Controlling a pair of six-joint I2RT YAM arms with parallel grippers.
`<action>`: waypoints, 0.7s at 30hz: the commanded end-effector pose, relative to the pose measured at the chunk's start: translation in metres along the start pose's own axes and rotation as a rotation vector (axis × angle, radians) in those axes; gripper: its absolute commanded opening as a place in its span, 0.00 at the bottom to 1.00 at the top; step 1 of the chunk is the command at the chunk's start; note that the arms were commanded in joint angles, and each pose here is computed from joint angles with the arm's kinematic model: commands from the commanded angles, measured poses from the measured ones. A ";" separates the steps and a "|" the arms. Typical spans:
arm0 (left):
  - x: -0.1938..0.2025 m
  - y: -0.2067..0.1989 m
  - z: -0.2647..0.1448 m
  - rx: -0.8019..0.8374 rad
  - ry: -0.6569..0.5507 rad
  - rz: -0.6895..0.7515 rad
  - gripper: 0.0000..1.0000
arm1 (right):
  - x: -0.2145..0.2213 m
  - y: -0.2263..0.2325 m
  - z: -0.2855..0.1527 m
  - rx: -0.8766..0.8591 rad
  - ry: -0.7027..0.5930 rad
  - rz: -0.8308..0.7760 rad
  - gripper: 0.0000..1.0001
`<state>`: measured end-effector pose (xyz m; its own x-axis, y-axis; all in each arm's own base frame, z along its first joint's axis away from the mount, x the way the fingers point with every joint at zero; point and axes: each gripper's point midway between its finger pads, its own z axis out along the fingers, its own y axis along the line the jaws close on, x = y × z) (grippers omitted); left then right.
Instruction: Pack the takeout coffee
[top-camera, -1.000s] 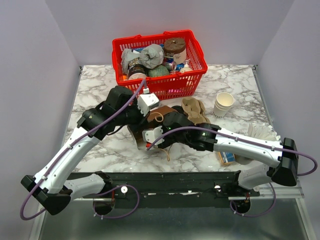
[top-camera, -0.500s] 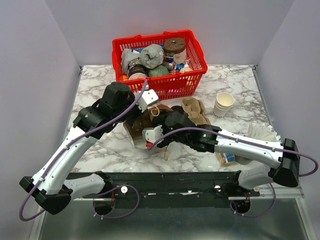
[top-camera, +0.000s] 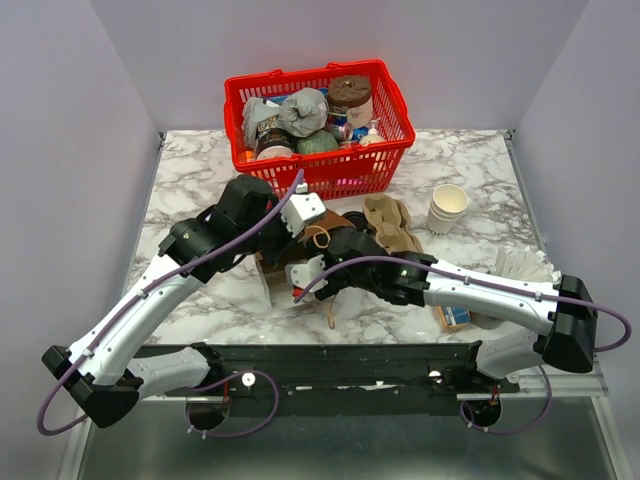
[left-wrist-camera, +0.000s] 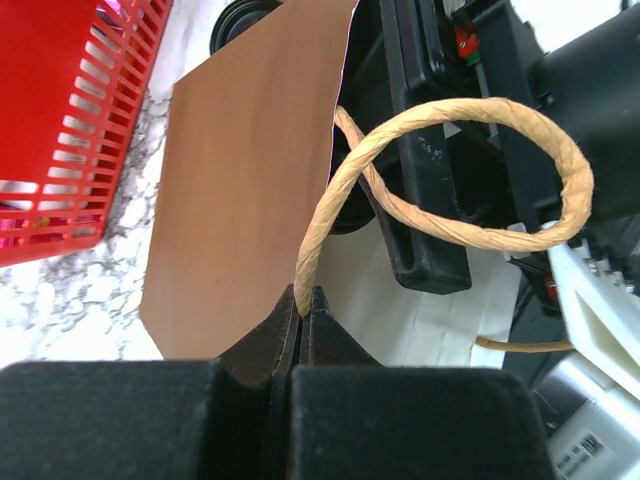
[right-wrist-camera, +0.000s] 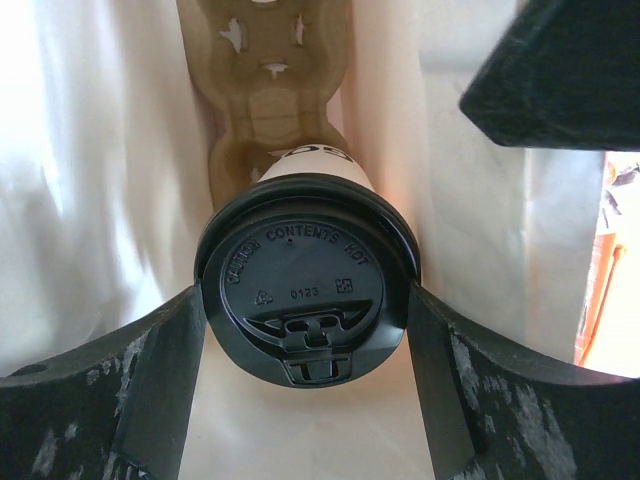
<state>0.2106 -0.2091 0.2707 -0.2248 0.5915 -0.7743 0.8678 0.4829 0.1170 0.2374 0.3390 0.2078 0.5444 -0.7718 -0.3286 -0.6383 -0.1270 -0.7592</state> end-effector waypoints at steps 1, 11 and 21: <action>-0.016 -0.015 -0.005 0.061 -0.078 -0.075 0.00 | 0.003 0.007 0.002 -0.035 0.010 -0.012 0.01; -0.018 -0.022 0.007 0.096 -0.069 -0.187 0.00 | 0.013 0.026 0.012 -0.089 0.035 -0.062 0.01; -0.007 -0.024 0.011 0.098 -0.047 -0.188 0.00 | 0.012 0.025 0.016 -0.110 0.036 -0.058 0.01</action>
<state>0.2004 -0.2287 0.2692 -0.3615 0.4786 -0.8002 0.8484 0.5248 -0.0695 0.2342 0.3346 0.1760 0.5601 -0.7856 -0.2629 -0.6554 -0.2261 -0.7207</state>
